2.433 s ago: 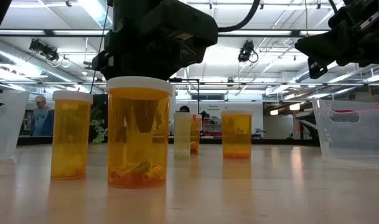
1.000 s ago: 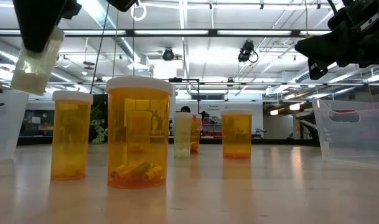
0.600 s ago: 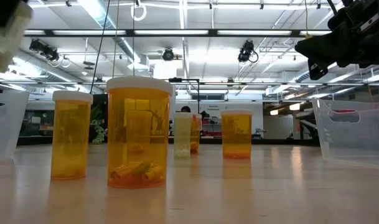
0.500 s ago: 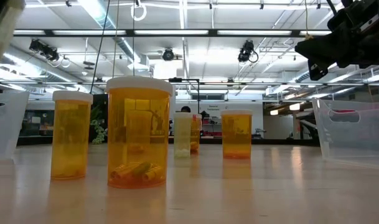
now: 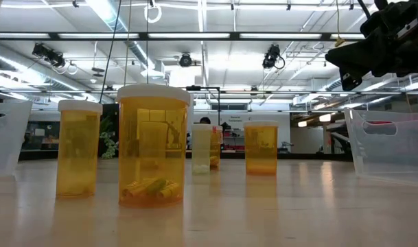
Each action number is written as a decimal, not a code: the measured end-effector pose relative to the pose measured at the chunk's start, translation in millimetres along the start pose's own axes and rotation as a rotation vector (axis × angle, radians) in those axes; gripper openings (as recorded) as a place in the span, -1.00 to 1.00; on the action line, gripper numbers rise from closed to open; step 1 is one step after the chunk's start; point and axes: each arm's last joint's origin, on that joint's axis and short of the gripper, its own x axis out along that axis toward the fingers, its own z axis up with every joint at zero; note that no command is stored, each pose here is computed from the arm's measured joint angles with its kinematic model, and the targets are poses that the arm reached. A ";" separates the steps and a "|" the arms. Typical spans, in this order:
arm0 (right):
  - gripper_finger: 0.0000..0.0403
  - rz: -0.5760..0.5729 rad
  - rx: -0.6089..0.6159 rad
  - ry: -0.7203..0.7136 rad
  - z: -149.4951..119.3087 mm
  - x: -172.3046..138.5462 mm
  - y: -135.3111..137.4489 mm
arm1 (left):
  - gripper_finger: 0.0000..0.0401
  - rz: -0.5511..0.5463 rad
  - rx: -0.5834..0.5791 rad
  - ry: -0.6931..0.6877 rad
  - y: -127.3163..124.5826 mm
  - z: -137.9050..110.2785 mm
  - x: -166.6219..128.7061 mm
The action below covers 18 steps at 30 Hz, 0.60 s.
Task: Pick and place medicine bottles into bin by pill shape (circle, oval)
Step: Put the small yellow pill bottle into the left transparent bin
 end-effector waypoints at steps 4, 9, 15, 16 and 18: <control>-0.77 0.000 0.000 0.000 0.0 0.0 0.0 | -0.37 0.007 0.012 -0.056 -0.4 -2.4 -0.2; -0.77 0.000 0.000 0.000 0.1 0.0 0.1 | -0.39 0.059 0.036 -0.100 1.2 -5.9 10.9; -0.77 0.000 0.000 0.000 0.0 0.0 0.0 | -0.35 0.157 0.050 -0.057 11.3 -12.2 34.8; -0.77 0.000 0.000 0.000 0.1 0.1 0.0 | -0.36 0.159 0.047 -0.051 14.5 -13.4 35.5; -0.77 0.000 -0.001 -0.001 0.1 0.0 0.0 | -0.38 0.153 0.033 -0.052 22.8 -15.9 33.7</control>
